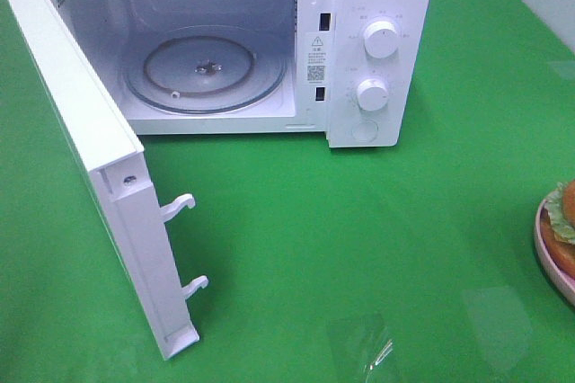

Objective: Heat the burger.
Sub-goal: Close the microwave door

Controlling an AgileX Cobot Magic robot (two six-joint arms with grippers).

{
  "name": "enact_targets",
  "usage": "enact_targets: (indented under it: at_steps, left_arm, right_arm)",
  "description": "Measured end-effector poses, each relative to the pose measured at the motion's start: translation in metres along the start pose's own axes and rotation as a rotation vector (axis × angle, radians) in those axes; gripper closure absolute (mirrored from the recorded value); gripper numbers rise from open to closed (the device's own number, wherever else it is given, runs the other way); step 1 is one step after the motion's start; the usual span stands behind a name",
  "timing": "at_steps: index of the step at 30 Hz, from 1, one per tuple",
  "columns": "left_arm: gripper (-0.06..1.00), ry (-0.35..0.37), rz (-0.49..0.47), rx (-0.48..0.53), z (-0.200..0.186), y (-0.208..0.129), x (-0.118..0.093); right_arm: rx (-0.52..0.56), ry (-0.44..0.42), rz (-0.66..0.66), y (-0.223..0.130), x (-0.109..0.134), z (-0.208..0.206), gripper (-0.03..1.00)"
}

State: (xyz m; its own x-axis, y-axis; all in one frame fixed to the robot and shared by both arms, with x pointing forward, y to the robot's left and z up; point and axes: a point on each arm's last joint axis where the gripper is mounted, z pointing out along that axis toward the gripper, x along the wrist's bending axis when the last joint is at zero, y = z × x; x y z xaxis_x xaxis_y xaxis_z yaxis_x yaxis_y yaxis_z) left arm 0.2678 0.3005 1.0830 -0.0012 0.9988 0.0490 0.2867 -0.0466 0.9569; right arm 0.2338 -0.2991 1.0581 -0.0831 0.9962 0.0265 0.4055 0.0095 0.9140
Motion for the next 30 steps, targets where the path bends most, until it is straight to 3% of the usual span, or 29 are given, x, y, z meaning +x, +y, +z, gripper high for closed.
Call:
enact_targets:
  at_steps: [1,2,3,4,5,6,8,11,15,21,30]
  left_arm:
    - [0.45,0.000,0.000,0.000,0.000,0.000,0.000]
    - [0.62,0.002,-0.001,0.002,0.011,0.004,0.001]
    - [0.62,0.002,-0.001,0.002,0.011,0.004,0.001]
    - [0.76,0.003,-0.002,0.008,0.023,0.006,0.001]
    - [0.76,0.003,-0.002,0.008,0.023,0.006,0.001]
    - [0.89,0.005,-0.003,0.000,0.034,0.005,0.002]
    - [0.94,0.009,-0.004,-0.018,0.046,0.004,0.002]
    - [0.94,0.012,-0.005,-0.034,0.052,0.002,0.002]
    - [0.94,0.028,-0.006,-0.142,0.082,-0.013,0.003]
    - [0.94,0.043,-0.005,-0.219,0.106,-0.031,0.004]
    - [0.94,0.031,-0.006,-0.193,0.138,-0.039,0.003]
  right_arm:
    - [0.000,0.000,0.000,0.000,0.000,0.000,0.20]
    - [0.000,0.000,0.000,0.000,0.000,0.000,0.20]
    - [0.000,0.000,0.000,0.000,0.000,0.000,0.20]
    - [0.000,0.000,0.000,0.000,0.000,0.000,0.20]
    - [0.000,0.000,0.000,0.000,0.000,0.000,0.20]
    - [0.000,0.000,0.000,0.000,0.000,0.000,0.20]
    - [0.000,0.000,0.000,0.000,0.000,0.000,0.20]
    - [0.000,0.000,0.000,0.000,0.000,0.000,0.20]
    - [0.000,0.000,0.000,0.000,0.000,0.000,0.20]
    - [0.000,0.000,0.000,0.000,0.000,0.000,0.20]
    - [0.000,0.000,0.000,0.000,0.000,0.000,0.20]
